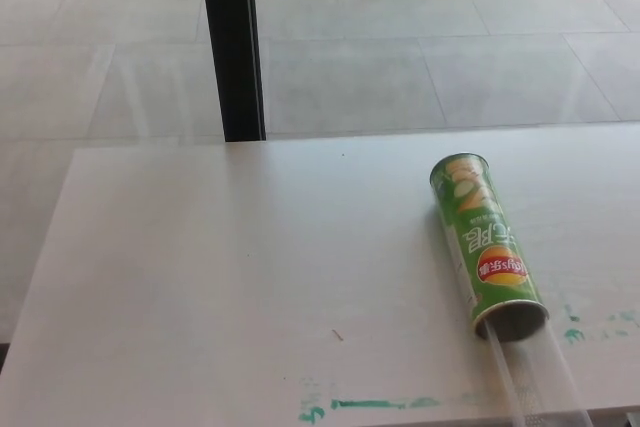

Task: Use the right hand as a fist to push the chips tray inside its container kept in the middle of the desk

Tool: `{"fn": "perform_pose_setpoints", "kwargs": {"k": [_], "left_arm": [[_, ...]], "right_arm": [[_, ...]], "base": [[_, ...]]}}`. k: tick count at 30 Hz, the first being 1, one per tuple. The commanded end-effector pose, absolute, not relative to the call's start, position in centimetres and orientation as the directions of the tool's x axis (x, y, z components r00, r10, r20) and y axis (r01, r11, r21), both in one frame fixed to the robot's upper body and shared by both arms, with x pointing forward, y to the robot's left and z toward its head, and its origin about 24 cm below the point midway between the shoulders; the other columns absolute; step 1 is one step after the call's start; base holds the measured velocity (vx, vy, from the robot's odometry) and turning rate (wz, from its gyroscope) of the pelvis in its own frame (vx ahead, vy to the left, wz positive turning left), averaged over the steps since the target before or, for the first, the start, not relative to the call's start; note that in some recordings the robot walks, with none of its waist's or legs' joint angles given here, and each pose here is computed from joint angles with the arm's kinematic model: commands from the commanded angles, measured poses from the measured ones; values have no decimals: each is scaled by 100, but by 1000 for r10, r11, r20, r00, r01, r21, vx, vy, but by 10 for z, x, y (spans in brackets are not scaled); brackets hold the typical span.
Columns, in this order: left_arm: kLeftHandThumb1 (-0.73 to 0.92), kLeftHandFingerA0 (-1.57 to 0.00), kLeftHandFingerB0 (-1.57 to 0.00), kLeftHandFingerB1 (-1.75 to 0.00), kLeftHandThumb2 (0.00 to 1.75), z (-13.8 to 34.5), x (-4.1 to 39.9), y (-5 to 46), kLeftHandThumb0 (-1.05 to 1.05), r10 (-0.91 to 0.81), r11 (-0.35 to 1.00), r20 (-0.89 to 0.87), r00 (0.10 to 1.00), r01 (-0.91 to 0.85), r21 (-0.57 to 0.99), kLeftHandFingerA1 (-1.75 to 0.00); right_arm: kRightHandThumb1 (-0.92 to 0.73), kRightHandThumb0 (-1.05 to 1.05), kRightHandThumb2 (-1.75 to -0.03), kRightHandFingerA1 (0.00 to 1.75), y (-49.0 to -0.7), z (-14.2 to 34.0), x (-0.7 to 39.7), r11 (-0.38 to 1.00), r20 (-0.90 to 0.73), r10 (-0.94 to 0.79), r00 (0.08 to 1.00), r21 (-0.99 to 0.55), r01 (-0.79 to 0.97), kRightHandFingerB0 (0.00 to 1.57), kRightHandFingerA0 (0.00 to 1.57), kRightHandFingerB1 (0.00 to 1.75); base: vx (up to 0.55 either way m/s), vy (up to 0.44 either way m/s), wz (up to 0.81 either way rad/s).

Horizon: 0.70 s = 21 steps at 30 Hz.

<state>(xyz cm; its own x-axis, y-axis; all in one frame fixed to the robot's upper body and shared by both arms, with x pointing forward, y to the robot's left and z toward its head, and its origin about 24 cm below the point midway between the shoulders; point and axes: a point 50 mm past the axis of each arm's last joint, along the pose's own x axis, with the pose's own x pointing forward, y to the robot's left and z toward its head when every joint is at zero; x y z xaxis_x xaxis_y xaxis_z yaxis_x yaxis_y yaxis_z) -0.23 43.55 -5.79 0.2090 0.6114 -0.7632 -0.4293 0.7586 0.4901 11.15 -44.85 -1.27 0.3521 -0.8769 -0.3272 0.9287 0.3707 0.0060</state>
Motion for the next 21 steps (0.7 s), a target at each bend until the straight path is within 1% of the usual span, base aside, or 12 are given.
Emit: {"fn": "perform_pose_setpoints", "kwargs": {"k": [1,2,3,4,5,6,11,12,13,19,20,21], "left_arm": [[89,-49,-22,-93,100,-49,-2,444,-105,610,748,-757,235,-484,453,-124],[71,-53,-30,-84,138,-49,-3,444,-105,608,745,-760,232,-498,444,-111],[71,-53,-30,-84,138,-49,-4,444,-105,607,749,-761,231,-486,450,-111],[92,-34,-19,-103,101,-49,-4,444,-105,604,752,-762,233,-484,448,-134],[72,-49,-30,-87,138,-48,-4,444,-105,606,764,-760,235,-438,474,-106],[92,-39,-23,-104,103,-49,-3,444,-105,608,765,-758,237,-430,479,-131],[91,-38,-22,-103,103,-49,-2,443,-105,600,767,-763,241,-444,463,-129],[58,-36,-2,-68,136,-49,-2,444,-67,605,761,-766,218,-440,476,-91],[92,-47,-28,-98,100,-49,-2,444,-105,608,754,-763,220,-463,466,-123],[89,-39,-22,-110,108,-47,1,445,-105,612,759,-751,246,-450,471,-138],[71,-53,-30,-88,136,-47,1,446,-105,611,764,-753,245,-429,481,-109],[69,-52,-29,-87,137,-47,1,446,-105,607,766,-757,244,-433,475,-108]], "right_arm": [[-78,-85,-64,109,-470,36,134,317,-119,-933,340,176,932,87,110,62],[-76,-82,-63,106,-468,42,140,353,-80,-924,374,196,915,89,110,61],[-76,-82,-63,106,-467,46,143,371,-59,-919,390,209,905,89,110,61],[-77,-83,-64,94,-463,54,152,417,-20,-903,430,207,885,85,120,59],[-76,-79,-63,100,-451,68,167,507,58,-859,509,236,829,80,109,52],[-78,-77,-64,101,-445,74,170,542,91,-839,536,230,809,77,105,50],[-77,-78,-64,93,-392,119,189,754,317,-646,694,121,646,71,96,44],[-78,-74,-64,99,-365,135,192,857,392,-497,775,78,510,66,85,44],[-79,-74,-64,106,-351,143,193,890,405,-433,806,49,454,67,85,45],[-85,-67,-66,114,-282,152,184,974,436,-46,899,-179,137,55,78,50],[-87,-65,-66,117,-275,150,182,979,409,22,912,-195,63,50,74,50],[-87,-65,-67,117,-267,147,180,974,388,65,920,-225,27,53,77,49]], "base": [[0,0,0],[0,0,0],[0,0,0],[0,0,0],[0,0,0],[0,0,0],[0,0,0],[0,0,0],[0,0,0],[0,0,0],[0,0,0],[0,0,0]]}}
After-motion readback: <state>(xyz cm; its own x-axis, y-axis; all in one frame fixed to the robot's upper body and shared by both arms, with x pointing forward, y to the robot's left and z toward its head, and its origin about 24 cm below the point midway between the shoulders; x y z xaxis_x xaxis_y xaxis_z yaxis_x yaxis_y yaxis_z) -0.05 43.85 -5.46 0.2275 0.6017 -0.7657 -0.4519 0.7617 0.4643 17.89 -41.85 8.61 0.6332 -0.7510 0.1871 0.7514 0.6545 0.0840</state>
